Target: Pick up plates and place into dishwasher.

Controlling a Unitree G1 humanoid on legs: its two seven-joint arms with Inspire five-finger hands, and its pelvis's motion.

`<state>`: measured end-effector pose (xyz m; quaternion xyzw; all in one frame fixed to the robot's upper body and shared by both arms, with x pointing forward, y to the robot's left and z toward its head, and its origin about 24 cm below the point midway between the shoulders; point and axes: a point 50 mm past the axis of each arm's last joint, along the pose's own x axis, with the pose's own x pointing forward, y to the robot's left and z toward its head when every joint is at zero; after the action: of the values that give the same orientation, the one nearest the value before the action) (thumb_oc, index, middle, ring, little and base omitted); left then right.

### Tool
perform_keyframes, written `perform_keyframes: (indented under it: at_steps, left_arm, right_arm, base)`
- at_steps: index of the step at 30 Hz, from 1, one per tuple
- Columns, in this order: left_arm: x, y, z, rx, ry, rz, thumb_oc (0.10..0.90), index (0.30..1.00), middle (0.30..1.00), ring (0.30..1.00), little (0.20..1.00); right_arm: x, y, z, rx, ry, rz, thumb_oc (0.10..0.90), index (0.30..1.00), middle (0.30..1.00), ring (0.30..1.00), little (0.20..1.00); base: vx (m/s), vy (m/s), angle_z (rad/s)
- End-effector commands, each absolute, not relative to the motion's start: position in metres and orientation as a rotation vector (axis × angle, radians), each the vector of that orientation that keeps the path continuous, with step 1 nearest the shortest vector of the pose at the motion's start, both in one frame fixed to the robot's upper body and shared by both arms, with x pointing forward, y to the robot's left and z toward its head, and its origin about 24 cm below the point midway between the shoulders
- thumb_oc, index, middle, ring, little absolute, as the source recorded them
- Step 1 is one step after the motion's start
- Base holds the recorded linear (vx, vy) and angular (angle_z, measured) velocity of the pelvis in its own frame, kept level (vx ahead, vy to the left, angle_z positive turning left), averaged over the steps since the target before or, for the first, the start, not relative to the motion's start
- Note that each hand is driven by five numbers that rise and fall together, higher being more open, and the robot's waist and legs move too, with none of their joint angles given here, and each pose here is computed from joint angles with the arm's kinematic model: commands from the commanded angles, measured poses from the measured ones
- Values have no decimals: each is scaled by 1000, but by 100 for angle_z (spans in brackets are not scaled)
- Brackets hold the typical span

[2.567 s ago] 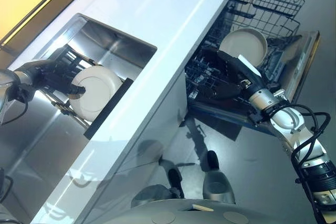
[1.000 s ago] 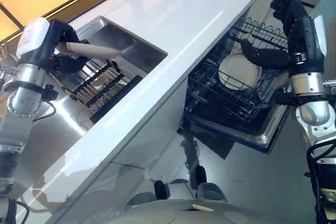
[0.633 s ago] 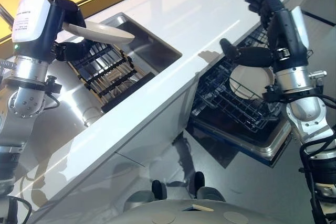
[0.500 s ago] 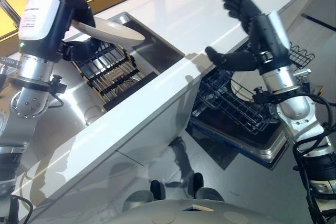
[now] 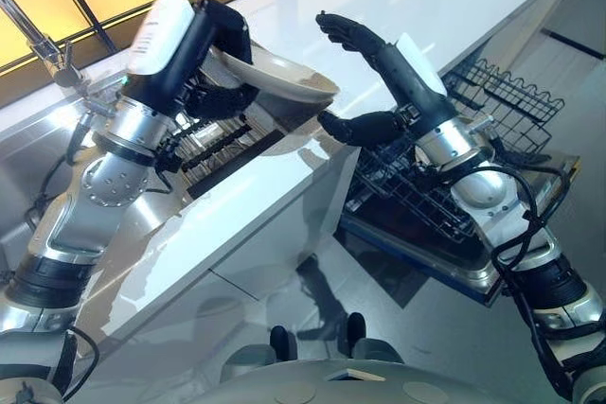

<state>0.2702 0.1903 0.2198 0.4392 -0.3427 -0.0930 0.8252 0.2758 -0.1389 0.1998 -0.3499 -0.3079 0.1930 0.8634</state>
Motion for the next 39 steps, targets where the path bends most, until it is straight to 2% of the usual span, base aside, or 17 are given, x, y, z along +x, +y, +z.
perform_keyframes:
  at_steps: [1, 4, 5, 6, 30, 31, 32, 39]
  left_arm:
    - [267, 171, 267, 810, -946, -189, 100, 300, 300, 300, 200]
    - [268, 164, 264, 771, -931, -225, 100, 300, 300, 300, 200]
    - [269, 162, 263, 758, -926, -240, 100, 300, 300, 300, 200]
    - [269, 161, 262, 750, -923, -247, 100, 300, 300, 300, 200]
    - [262, 165, 256, 702, -924, -230, 100, 300, 300, 300, 200]
    - [264, 168, 255, 717, -895, -210, 306, 476, 476, 476, 406]
    - [265, 169, 254, 716, -885, -212, 800, 900, 900, 900, 900]
    - [271, 183, 242, 777, -762, -189, 800, 900, 900, 900, 900]
  right_arm:
    - [266, -117, 248, -720, -939, 362, 800, 900, 900, 900, 900]
    - [265, -111, 251, -722, -960, 344, 800, 900, 900, 900, 900]
    - [265, -110, 252, -717, -981, 319, 125, 321, 321, 321, 225]
    - [265, -110, 252, -715, -986, 312, 100, 300, 300, 300, 200]
    - [266, -134, 248, -677, -1002, 103, 100, 300, 300, 300, 200]
    - [267, -135, 248, -675, -998, 98, 100, 300, 300, 300, 200]
    - [266, -137, 247, -675, -998, 95, 100, 300, 300, 300, 200]
    - [264, -142, 248, -668, -1000, 106, 100, 300, 300, 300, 200]
  base:
    - [0, 0, 0]
    - [0, 0, 0]
    - [0, 0, 0]
    - [0, 0, 0]
    - [-2, -2, 2]
    - [-16, -4, 11]
    - [-13, -4, 9]
    - [-5, -1, 2]
